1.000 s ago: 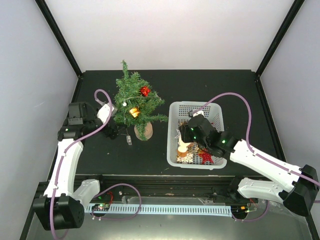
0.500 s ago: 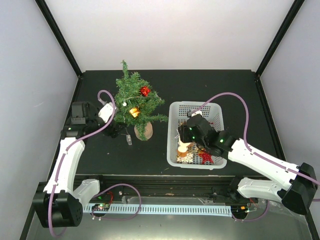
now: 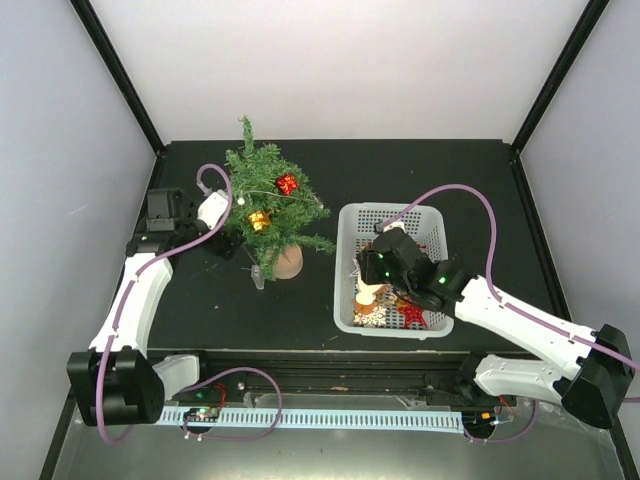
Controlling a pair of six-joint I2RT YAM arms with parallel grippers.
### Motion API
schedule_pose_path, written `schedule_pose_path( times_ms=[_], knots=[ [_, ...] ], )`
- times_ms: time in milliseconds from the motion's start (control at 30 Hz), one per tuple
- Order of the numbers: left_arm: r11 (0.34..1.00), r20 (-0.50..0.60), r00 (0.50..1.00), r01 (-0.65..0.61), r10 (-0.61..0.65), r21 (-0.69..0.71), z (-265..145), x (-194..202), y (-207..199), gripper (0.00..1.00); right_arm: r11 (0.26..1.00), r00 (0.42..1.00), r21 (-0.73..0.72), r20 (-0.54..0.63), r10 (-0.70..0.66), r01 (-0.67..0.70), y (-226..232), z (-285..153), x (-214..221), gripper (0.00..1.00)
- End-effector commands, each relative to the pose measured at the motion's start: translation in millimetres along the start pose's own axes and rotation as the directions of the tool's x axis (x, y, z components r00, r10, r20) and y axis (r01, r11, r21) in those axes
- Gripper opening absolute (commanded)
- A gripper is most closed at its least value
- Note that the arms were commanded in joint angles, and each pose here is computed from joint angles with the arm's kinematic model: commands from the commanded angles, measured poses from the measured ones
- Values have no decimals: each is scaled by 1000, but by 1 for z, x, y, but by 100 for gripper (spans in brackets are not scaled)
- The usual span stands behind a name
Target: Decorate the small christmas tree
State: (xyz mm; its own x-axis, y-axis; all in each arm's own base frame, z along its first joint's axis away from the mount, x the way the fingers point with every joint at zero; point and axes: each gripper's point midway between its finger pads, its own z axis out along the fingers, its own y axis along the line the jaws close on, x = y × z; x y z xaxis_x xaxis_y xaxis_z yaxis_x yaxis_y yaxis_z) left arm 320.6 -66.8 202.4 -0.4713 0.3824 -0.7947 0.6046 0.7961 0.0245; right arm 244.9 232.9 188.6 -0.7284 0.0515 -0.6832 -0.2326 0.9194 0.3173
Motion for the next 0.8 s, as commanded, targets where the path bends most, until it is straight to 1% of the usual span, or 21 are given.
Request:
schedule_pose_path(
  times_ms=[0,233,400,467,600,767],
  knots=[
    [998,44,998,-30,33,-62,-2,-25,18,99,1000,1000,3,27,9,-10,-1,-2,-9,47],
    [995,37,999,-31,35,-93,7,-33,36,99,1000,1000,13,23,12,-12,-4,1,-8,47],
    [990,40,997,-59,64,-125,8,-41,53,99,1000,1000,21,21,10,-11,-7,0,-7,47],
    [991,31,998,-54,58,-125,14,-40,63,99,1000,1000,22,19,10,-10,-8,0,-7,47],
    [994,52,997,-51,56,-100,20,-45,78,99,1000,1000,14,21,4,-4,-7,1,-7,47],
    [997,90,993,-71,73,-29,29,-54,86,99,999,999,-53,35,-7,9,9,3,-15,47]
  ],
)
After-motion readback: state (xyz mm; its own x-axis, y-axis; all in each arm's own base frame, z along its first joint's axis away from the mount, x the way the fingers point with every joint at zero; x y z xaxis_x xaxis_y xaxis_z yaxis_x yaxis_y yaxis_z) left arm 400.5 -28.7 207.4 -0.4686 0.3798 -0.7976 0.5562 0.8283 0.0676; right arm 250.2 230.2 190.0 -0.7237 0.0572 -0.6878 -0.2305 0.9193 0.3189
